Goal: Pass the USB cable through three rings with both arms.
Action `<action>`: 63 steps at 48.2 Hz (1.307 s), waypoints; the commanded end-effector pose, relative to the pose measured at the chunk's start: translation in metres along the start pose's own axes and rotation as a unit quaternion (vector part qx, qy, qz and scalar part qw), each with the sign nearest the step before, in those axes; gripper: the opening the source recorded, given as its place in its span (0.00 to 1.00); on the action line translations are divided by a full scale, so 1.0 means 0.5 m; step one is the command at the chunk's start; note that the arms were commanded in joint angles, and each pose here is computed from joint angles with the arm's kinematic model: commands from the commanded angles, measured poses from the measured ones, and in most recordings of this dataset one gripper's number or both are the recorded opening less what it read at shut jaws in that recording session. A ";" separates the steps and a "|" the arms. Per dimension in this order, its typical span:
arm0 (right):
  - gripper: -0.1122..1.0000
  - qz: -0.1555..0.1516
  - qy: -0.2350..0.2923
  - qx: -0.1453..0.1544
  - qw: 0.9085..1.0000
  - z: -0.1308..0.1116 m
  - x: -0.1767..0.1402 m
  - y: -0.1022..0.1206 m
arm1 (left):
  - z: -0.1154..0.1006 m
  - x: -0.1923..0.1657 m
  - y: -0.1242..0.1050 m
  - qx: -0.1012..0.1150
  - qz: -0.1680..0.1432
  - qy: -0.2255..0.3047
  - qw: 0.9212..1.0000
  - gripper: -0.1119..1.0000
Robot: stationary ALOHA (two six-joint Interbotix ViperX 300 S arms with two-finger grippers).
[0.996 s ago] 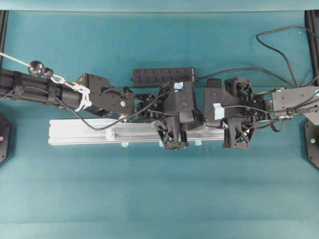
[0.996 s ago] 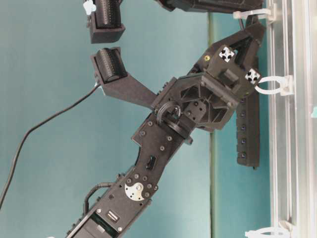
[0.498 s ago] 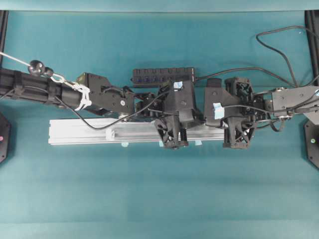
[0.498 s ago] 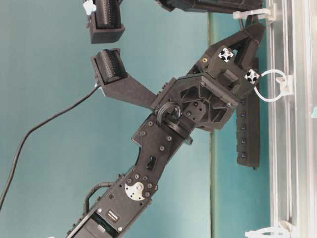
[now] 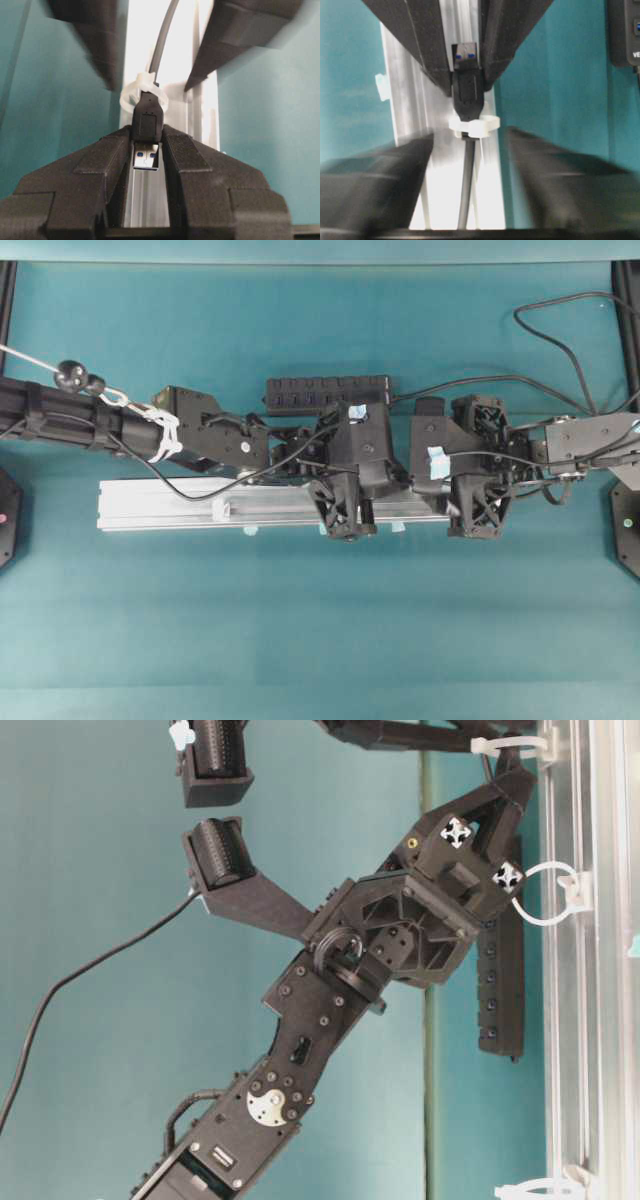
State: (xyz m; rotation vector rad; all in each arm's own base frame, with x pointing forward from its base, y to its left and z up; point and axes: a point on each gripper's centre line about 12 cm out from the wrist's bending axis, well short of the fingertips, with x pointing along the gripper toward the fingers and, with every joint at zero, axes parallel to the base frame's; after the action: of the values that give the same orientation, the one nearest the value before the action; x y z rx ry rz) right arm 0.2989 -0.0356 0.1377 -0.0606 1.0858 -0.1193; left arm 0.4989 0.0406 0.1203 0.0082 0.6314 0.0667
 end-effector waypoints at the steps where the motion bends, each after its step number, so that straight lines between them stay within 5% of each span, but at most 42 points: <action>1: 0.53 0.000 -0.012 0.007 1.000 0.011 -0.009 -0.001 | 0.010 -0.008 -0.004 0.005 -0.002 -0.001 1.000 0.30; 5: 0.70 0.000 -0.013 0.006 1.000 0.011 -0.010 -0.001 | 0.013 -0.013 -0.004 0.005 -0.002 0.002 1.000 0.30; 9: 0.77 -0.001 -0.013 0.006 1.000 0.012 -0.011 -0.002 | 0.018 -0.019 -0.004 0.006 -0.002 0.003 1.000 0.30; 63: 0.72 -0.003 -0.058 0.007 0.998 0.082 -0.030 -0.007 | 0.084 -0.120 0.011 0.030 0.004 0.010 0.999 0.30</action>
State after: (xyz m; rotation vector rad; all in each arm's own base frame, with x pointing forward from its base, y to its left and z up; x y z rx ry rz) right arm 0.3217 -0.0375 0.1632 -0.0600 0.9968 -0.1247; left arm 0.4761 0.0442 0.1699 0.0613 0.6981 0.0570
